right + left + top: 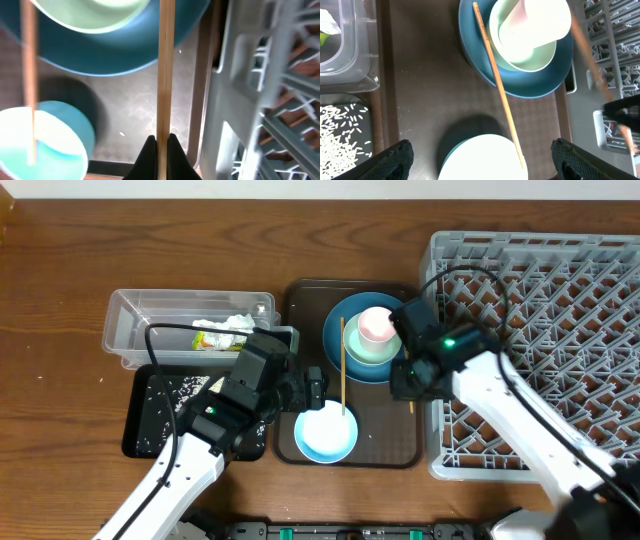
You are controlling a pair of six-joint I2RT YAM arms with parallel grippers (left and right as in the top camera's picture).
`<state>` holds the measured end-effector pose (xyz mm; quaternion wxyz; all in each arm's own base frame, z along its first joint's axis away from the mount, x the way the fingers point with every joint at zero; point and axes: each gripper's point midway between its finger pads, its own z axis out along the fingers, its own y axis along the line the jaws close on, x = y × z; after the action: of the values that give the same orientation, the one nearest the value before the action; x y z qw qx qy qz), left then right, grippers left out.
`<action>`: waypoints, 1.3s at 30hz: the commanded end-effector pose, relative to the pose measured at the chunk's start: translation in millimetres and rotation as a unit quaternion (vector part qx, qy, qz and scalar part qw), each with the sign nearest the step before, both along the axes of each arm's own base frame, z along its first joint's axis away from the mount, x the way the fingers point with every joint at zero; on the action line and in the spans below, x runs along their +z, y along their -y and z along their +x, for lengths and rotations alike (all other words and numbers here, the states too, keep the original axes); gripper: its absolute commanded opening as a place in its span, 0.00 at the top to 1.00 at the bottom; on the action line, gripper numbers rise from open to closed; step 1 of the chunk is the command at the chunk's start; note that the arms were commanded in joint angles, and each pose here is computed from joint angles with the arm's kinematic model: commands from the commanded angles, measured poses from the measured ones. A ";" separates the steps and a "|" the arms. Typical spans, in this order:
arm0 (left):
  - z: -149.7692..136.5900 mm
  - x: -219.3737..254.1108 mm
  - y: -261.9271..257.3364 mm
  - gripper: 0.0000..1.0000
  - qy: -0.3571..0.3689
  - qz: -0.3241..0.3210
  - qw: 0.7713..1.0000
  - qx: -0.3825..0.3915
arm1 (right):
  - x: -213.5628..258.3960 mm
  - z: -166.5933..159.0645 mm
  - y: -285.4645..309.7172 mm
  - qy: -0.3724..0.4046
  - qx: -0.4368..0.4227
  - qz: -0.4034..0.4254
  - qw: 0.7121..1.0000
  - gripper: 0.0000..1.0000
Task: Sort waste into correct bins and load items into the dishwasher rack
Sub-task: 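Close the right gripper on the chopstick and lift it, then carry the chopstick right and drop it into the grey rack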
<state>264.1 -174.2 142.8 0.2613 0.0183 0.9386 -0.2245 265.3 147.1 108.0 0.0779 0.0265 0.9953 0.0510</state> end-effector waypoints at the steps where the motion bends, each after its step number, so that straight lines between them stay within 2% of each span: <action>1: 5.0 9.9 0.0 0.09 0.013 -0.002 1.000 0.002 | 26.8 10.8 10.7 0.049 -0.011 0.000 0.999 0.99; 9: 5.0 9.9 0.0 0.09 0.013 -0.002 1.000 0.002 | 51.4 18.1 41.4 0.114 -0.037 -0.057 0.991 0.99; 17: 5.0 9.9 0.0 0.09 0.013 -0.002 1.000 0.002 | 55.1 24.7 61.0 0.138 -0.052 -0.111 0.983 0.99; 39: 5.1 10.0 0.0 0.09 0.013 -0.002 1.000 0.002 | 41.6 20.0 82.9 0.126 -0.057 -0.176 0.975 0.99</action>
<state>264.1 -174.2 142.8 0.2613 0.0183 0.9386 -0.2245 285.2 73.1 152.3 0.2082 0.0611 0.9706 -0.1038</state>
